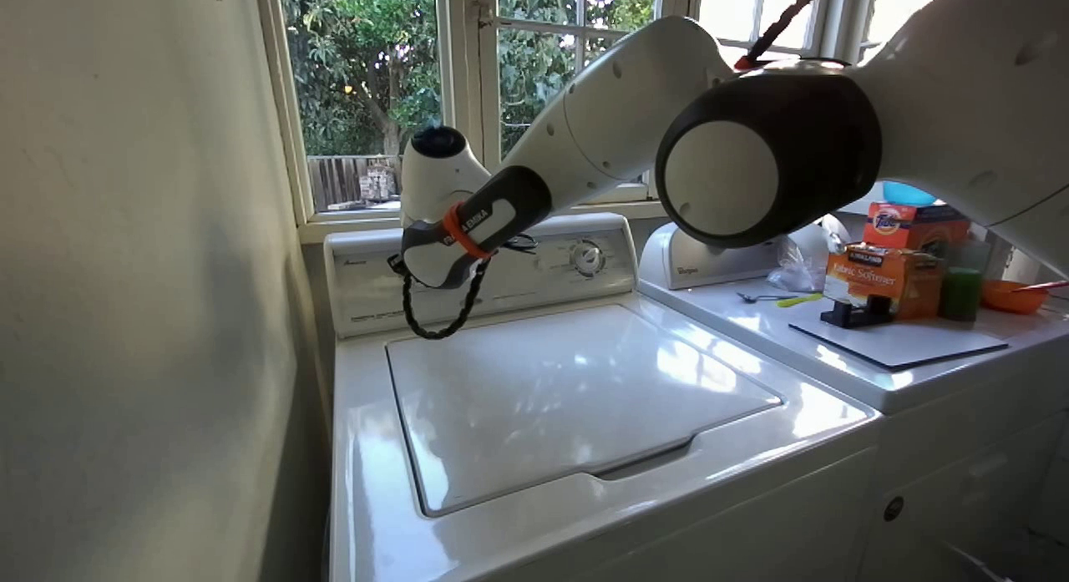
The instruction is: Turn the knob on the far left to the right.
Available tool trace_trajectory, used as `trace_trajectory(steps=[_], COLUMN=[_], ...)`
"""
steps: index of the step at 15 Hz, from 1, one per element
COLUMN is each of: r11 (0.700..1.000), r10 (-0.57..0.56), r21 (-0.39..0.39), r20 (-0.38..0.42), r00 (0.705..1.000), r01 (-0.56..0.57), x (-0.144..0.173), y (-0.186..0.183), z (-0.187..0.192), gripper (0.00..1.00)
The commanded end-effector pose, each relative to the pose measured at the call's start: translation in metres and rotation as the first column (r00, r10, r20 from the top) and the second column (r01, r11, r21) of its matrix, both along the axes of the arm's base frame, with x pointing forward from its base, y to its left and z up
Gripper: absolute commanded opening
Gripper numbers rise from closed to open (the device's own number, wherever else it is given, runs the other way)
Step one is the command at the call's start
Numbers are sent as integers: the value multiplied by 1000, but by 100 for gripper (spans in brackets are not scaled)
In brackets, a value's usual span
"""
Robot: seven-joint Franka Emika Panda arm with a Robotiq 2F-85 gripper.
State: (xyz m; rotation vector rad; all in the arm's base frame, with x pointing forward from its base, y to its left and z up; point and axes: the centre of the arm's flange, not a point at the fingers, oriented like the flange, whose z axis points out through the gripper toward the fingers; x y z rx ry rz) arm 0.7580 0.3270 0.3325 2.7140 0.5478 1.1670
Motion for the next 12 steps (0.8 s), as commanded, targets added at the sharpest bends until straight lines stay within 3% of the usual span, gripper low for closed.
trace_trajectory(steps=[1,6,12], r11=[998,969,869], r10=[-28,-50,-94], r21=[48,239,464], r20=[-18,-84,-187], r00=[999,995,978], r01=[28,69,172], x=[6,7,12], y=[1,-11,-23], z=[5,14,18], gripper=[4,4,4])
